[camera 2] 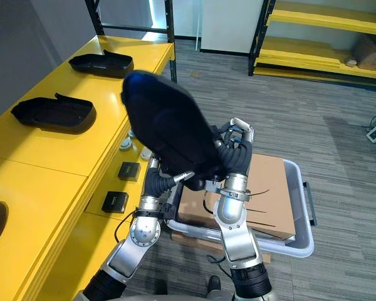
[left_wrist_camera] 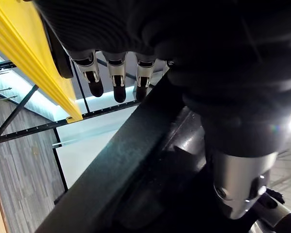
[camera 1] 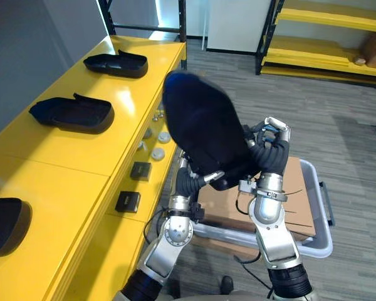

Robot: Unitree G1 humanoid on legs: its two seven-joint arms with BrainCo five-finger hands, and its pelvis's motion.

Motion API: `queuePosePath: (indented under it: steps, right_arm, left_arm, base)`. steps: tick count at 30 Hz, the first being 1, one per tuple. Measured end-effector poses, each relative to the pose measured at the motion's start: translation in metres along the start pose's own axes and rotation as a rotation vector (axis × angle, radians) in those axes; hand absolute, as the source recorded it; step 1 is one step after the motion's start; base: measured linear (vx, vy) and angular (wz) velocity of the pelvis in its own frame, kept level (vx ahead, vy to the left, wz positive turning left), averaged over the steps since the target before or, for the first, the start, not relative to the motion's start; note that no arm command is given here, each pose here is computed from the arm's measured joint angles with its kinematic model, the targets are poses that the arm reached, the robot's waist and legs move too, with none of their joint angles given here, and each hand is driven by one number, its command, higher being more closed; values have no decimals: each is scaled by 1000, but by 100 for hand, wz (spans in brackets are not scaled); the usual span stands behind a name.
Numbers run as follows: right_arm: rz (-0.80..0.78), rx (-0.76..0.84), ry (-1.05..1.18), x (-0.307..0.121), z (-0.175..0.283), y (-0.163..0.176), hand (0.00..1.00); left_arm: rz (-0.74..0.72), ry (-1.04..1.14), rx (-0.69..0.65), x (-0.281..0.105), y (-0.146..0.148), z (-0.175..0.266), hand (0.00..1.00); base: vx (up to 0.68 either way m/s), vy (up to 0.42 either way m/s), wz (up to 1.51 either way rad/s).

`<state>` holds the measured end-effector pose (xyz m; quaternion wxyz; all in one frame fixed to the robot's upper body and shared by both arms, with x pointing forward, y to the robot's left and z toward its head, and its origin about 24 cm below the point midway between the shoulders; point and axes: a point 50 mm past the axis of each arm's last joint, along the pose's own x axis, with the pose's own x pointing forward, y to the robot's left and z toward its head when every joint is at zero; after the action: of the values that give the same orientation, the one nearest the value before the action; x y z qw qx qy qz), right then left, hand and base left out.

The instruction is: Walk over and take plastic housings, then place them on the shelf

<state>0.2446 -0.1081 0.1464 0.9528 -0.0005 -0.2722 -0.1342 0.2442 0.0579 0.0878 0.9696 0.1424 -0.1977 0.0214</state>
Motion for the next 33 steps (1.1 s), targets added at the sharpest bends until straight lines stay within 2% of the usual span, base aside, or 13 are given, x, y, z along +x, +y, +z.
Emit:
queuePosePath:
  steps: [9,10,15,25,33]
  right_arm:
    - [1,49,68,-8,-9,-6,100]
    - [0,57,66,-9,-9,-6,0]
    - [62,88,73,-13,-10,-1,0]
    - [67,38,94,-10,-21,-13,0]
    - [71,-23,-9,8,-7,-27,0]
  left_arm:
    - [34,-11,-8,5,3,2,100]
    - [38,-12,-17,7,3,3,100]
    - [65,-2,-26,13,9,2,100]
    - [22,21,-49,12,10,-1,100]
    - [5,39,-61,9,10,-6,100]
  base:
    - [-27,-8,-2]
    - [-49,-14,0]
    - [-45,-9,-2]
    - [-19,-6,1]
    - [0,0,0]
